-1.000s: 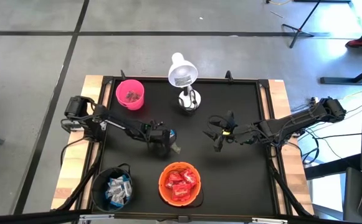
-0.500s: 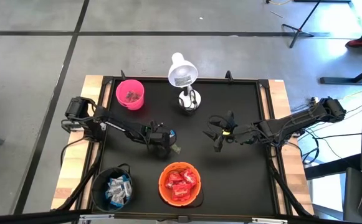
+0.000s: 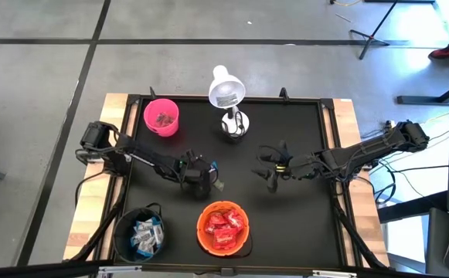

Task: Sort candy
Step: Put the white candy into the black bucket

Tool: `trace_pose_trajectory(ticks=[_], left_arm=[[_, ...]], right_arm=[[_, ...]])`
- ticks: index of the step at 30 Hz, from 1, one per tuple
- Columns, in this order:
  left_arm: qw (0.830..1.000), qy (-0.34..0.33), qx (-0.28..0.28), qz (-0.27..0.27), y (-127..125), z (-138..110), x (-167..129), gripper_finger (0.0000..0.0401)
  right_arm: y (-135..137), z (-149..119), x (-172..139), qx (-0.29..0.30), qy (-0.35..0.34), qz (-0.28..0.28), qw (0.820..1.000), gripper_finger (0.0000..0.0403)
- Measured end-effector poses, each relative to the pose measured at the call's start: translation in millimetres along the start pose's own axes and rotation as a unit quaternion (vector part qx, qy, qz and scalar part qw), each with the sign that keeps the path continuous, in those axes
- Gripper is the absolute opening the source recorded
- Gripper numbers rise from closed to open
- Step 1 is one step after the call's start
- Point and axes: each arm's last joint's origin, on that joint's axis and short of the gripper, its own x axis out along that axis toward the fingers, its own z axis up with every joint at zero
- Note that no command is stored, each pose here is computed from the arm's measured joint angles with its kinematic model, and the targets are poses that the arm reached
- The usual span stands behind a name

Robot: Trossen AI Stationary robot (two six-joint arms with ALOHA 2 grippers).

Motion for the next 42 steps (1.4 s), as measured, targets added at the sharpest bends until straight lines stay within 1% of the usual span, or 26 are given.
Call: trace_pose_trajectory(ticks=[5, 7, 12, 17, 25, 32, 36, 39, 42], left_arm=[[1.000, -0.007, 0.006, 0.005, -2.3, -1.3, -2.1, 0.0067], [1.000, -0.009, 0.011, 0.005, -3.6, -1.9, -3.4, 0.0053], [1.000, -0.022, 0.019, -0.001, -5.6, -1.2, -13.7, 0.0030], [0.999, -0.034, 0.021, -0.024, -2.9, 3.4, -30.3, 0.0000], [0.995, -0.084, 0.008, -0.050, 7.0, 11.4, -73.9, 0.0001], [0.988, -0.129, 0.008, -0.080, 23.5, 8.2, -126.1, 0.0001], [0.980, -0.154, 0.022, -0.120, 32.0, 1.0, -156.3, 0.0001], [0.967, -0.165, 0.044, -0.190, 34.4, -7.1, -179.6, 0.0001], [0.947, -0.154, 0.079, -0.272, 34.2, -19.0, -199.9, 0.0001]], right_arm=[[0.7, -0.7, 0.0, -0.007, 0.008, 0.013, 1.000, 0.0246], [0.6, -0.9, 0.0, -0.014, 0.009, 0.013, 1.000, 0.0246], [0.6, -0.8, 0.0, -0.014, 0.009, 0.014, 1.000, 0.0246], [0.9, -0.5, 0.0, -0.014, 0.008, 0.016, 1.000, 0.0246], [1.0, -0.5, 0.0, -0.014, 0.008, 0.018, 1.000, 0.0246], [1.0, -0.4, 0.0, -0.013, 0.008, 0.018, 1.000, 0.0246], [1.0, -0.4, 0.0, -0.013, 0.008, 0.018, 1.000, 0.0246], [1.1, -0.4, 0.0, -0.013, 0.008, 0.018, 1.000, 0.0246], [1.0, -0.4, 0.0, -0.013, 0.008, 0.018, 1.000, 0.0246]])
